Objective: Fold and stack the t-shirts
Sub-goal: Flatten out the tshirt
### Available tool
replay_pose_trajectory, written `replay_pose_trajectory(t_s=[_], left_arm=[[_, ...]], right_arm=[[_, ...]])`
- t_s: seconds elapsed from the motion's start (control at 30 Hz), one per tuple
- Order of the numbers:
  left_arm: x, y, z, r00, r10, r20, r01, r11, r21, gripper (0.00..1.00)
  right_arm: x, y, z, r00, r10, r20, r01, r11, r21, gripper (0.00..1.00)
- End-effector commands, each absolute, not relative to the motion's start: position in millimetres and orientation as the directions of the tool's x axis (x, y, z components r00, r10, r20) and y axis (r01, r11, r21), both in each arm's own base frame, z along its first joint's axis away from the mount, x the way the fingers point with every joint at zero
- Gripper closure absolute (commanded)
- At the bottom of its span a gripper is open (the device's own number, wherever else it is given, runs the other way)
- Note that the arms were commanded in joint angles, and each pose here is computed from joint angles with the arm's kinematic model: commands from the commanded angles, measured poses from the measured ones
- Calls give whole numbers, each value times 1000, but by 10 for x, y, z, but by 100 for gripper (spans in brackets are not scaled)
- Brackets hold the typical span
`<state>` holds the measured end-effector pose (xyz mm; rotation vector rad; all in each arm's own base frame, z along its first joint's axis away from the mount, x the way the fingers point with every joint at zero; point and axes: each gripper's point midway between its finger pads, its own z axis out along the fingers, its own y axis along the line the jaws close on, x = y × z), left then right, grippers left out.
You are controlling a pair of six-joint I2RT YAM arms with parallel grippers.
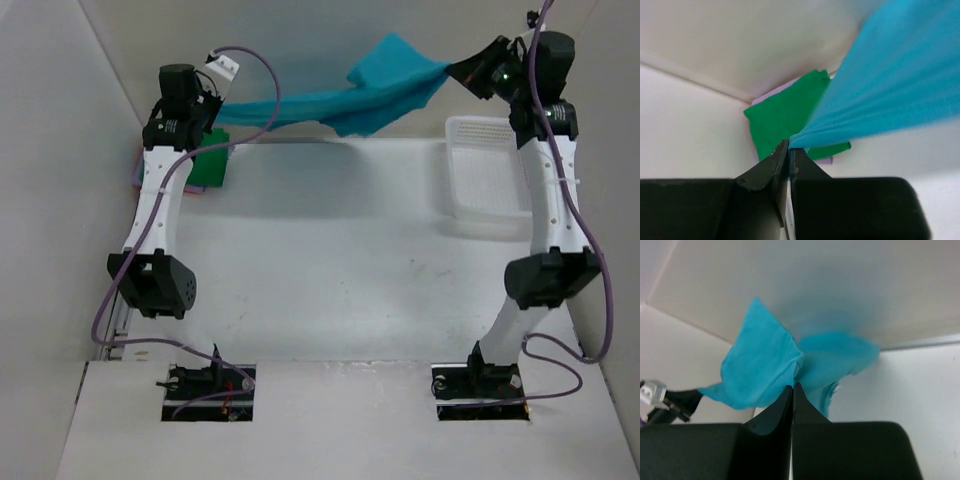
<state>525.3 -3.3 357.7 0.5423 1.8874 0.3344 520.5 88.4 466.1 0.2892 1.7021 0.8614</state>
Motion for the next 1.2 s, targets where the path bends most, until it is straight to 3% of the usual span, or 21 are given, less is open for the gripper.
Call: replay_pose_trajectory(t_s=[0.0,0.17,0.33,0.37,0.47,0.57,0.73,0.87,1.03,1.17], left_arm=[[5041,33,3314,-339,598,-726,224,801,555,100],[4546,-35,2188,-477,625,-618,364,780,508,99],[3989,-73,1242,-567,661,-491,478,750,458,98],[3880,-77,1077,-580,669,-464,499,742,447,97],[3643,-81,737,-605,684,-407,540,728,421,95],[3461,-103,561,-623,688,-372,565,725,395,94],[3328,-163,584,-627,680,-381,569,733,372,93],[3188,-246,584,-639,670,-379,582,742,331,93],[3081,-256,484,-669,642,-373,573,766,290,92],[3032,-251,432,-682,630,-373,569,776,271,92]], right_arm=[[4923,1202,4146,-433,500,-750,-279,717,639,100],[4438,1315,2864,-586,449,-674,-148,759,634,100],[3741,1276,1514,-741,414,-529,66,829,556,99],[3615,1297,1334,-769,399,-499,90,840,534,97],[3201,1267,823,-847,357,-393,171,884,435,73],[3059,1148,804,-846,355,-398,198,902,383,60],[3086,923,1228,-766,366,-529,224,922,315,58],[3181,1243,1526,-741,274,-613,123,953,277,58],[3232,2083,1156,-860,74,-505,-65,966,252,58],[3266,2304,752,-898,14,-439,-79,978,192,56]])
